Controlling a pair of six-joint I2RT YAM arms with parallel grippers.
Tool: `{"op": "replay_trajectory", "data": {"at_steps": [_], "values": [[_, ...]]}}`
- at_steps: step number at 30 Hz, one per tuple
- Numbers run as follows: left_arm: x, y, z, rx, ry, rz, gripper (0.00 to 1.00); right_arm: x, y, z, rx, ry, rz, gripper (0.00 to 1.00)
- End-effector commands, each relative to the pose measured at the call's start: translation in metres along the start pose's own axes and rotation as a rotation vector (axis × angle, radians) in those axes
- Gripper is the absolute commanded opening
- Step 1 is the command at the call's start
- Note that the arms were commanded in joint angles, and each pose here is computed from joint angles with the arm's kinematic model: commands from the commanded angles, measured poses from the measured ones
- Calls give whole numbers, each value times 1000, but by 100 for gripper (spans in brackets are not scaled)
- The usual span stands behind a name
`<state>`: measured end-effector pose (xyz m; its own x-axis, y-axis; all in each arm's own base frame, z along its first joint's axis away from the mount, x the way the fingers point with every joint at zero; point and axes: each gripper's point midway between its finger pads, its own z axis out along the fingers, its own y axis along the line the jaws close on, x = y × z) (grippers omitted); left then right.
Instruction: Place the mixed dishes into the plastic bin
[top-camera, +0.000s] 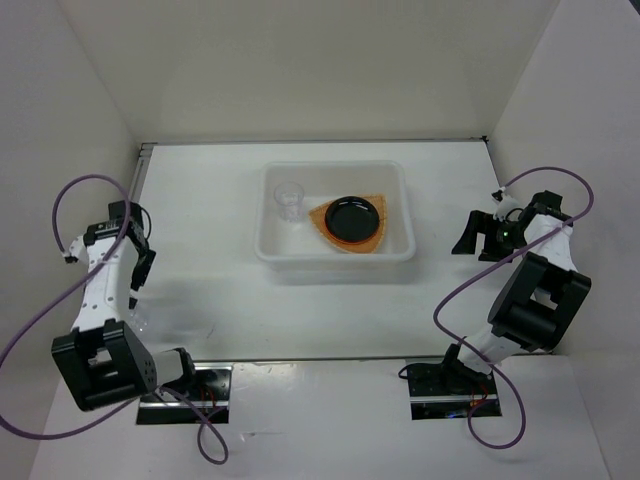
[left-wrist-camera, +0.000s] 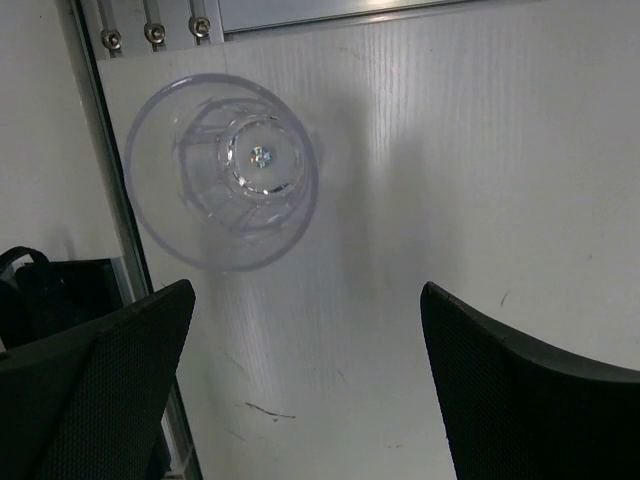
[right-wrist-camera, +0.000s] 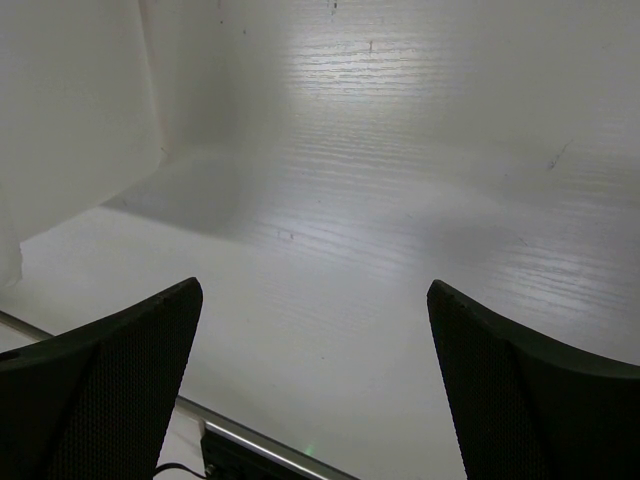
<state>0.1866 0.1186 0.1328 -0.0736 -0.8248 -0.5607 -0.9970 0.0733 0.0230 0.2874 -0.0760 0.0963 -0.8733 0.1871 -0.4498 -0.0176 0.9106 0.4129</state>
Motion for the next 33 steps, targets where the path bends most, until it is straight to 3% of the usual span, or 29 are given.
{"op": "replay_trajectory", "data": {"at_steps": [1, 10, 21, 25, 26, 30, 33], "values": [[-2, -6, 20, -15, 51, 2, 100, -3, 0, -1, -10, -10, -10, 98], [-11, -12, 44, -24, 63, -1, 100, -3, 0, -1, -10, -10, -10, 98], [12, -22, 83, -58, 151, 85, 97, -1, 0, -1, -13, -3, -13, 98], [12, -30, 83, -21, 165, 114, 48, -1, 0, -1, -13, -3, -13, 98], [11, -35, 83, -1, 164, 117, 29, -1, 0, -1, -13, -3, -13, 98], [-3, -50, 65, 108, 137, 119, 0, -1, 0, -1, -13, -3, -13, 98], [-30, -79, 19, 328, 84, 19, 0, -1, -1, -1, -4, 1, -4, 98]]}}
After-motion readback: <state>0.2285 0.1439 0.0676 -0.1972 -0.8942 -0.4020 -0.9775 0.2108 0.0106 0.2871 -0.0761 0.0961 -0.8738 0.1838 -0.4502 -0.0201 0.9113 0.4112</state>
